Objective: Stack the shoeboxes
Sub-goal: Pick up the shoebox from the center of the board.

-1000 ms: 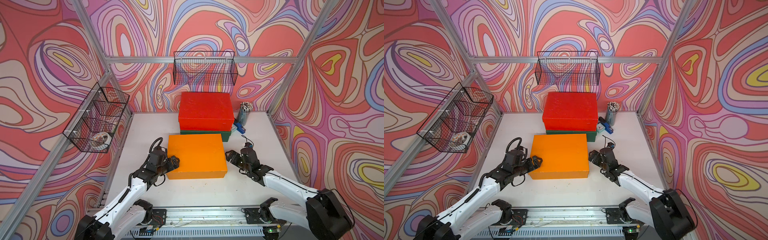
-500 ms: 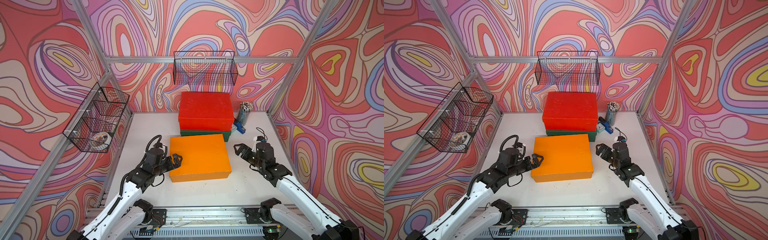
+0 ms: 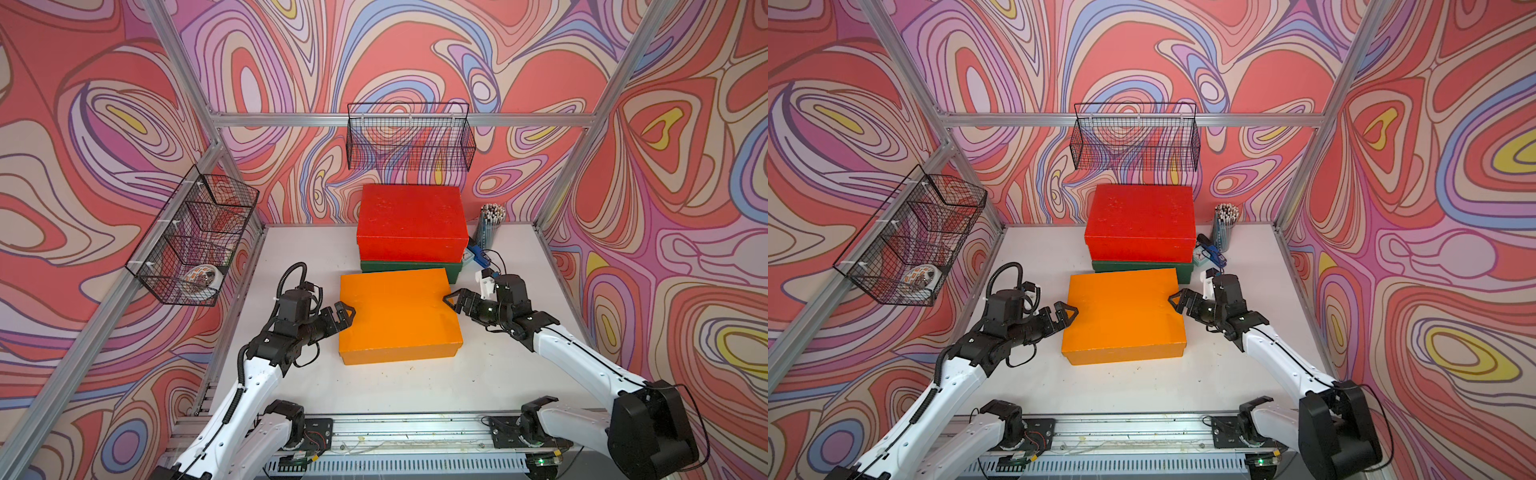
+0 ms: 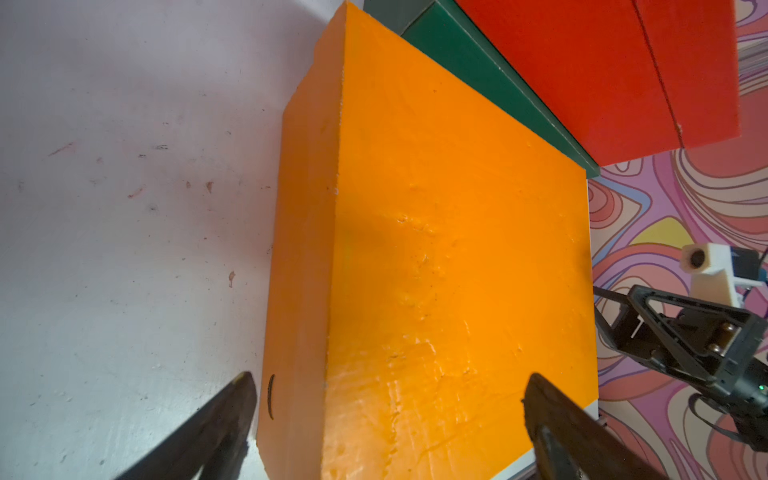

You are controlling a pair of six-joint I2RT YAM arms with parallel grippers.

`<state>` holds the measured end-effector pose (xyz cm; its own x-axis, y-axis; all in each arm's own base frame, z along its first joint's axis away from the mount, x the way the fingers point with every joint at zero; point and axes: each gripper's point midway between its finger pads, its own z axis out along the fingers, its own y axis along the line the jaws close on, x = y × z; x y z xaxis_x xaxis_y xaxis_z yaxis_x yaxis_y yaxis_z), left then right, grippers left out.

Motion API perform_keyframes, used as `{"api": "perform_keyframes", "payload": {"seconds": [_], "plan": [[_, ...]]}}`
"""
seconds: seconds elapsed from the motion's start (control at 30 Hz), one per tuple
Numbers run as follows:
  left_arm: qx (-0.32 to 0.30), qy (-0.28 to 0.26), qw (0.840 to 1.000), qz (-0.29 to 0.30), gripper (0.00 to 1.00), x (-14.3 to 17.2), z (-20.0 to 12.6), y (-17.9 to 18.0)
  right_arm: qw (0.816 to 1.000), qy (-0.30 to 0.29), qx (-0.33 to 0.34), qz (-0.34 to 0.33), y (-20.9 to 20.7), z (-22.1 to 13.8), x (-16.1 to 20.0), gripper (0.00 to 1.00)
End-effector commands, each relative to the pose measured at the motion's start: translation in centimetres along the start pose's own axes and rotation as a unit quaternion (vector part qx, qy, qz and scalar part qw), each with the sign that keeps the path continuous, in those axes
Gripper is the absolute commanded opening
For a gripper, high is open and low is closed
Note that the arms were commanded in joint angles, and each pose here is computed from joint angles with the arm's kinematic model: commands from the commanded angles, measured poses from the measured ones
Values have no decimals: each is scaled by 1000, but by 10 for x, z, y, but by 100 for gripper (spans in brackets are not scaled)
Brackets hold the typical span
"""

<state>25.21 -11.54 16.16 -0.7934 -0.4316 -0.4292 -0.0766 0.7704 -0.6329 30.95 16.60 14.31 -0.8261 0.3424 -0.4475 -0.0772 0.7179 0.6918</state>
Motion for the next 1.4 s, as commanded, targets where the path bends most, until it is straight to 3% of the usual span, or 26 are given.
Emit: {"api": "perform_keyframes", "payload": {"seconds": [0.0,0.2,0.57,0.73,0.87,1.37], "plan": [[33,33,999,10,100,15,3,-5,999,1,-46,-18,19,5,-9,98],[61,65,996,-3,99,22,18,-6,999,20,-48,-9,13,17,-3,98],[74,73,994,-19,99,21,28,-5,997,43,-59,2,10,35,3,98],[11,87,993,-82,96,24,31,14,996,55,-68,4,13,42,9,98],[40,102,989,-103,96,26,36,5,996,56,-71,3,15,45,11,98],[9,132,982,-132,96,28,54,15,996,69,-63,3,15,54,19,98]]}}
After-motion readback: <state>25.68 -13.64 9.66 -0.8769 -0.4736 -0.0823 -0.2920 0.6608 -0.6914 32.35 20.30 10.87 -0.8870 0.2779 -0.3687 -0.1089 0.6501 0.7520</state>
